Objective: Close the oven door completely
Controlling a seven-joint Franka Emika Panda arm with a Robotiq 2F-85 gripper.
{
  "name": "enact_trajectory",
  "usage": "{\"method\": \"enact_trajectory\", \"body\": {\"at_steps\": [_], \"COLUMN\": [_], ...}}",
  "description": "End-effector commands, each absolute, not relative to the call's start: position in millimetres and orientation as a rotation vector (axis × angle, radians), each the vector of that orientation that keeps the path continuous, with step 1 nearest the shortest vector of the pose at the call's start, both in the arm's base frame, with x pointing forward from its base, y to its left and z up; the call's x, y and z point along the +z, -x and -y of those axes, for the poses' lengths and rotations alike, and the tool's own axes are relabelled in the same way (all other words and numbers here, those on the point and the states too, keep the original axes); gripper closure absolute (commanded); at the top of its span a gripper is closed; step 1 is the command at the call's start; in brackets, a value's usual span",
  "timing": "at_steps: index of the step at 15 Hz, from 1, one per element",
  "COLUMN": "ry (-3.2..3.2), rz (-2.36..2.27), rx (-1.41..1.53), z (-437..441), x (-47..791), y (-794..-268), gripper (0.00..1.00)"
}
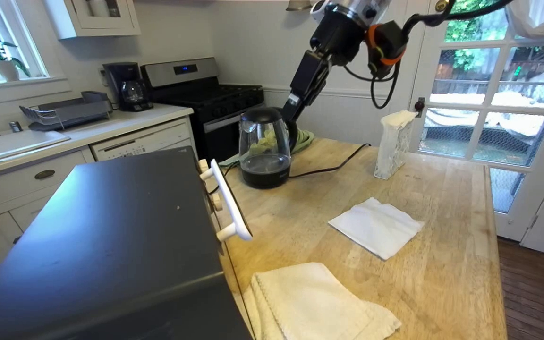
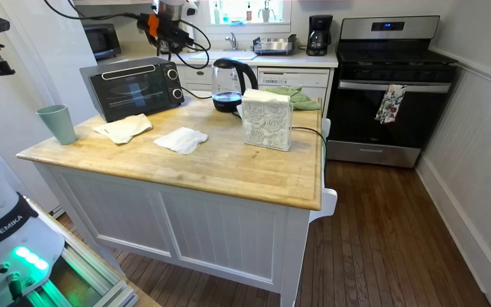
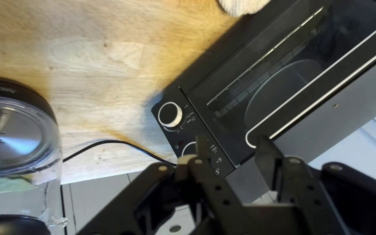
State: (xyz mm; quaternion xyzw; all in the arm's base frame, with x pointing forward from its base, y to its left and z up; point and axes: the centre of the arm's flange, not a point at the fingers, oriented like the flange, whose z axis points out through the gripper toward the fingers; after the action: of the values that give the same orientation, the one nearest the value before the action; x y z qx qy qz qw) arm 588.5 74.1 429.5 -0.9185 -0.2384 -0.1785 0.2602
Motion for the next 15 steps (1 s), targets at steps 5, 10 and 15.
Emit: {"method": "enact_trajectory", "body": {"at_steps": [5,10,15], "ry": [2.9,3.021,3.029], "rz": [0.572,0.523,0.523], "rx": [-0.328,-0.312,-0.304], "z": [-54,-40,-41], "x": [488,492,491], "y": [-477,-472,-468], "gripper": [0.02,0.0,0.0]}}
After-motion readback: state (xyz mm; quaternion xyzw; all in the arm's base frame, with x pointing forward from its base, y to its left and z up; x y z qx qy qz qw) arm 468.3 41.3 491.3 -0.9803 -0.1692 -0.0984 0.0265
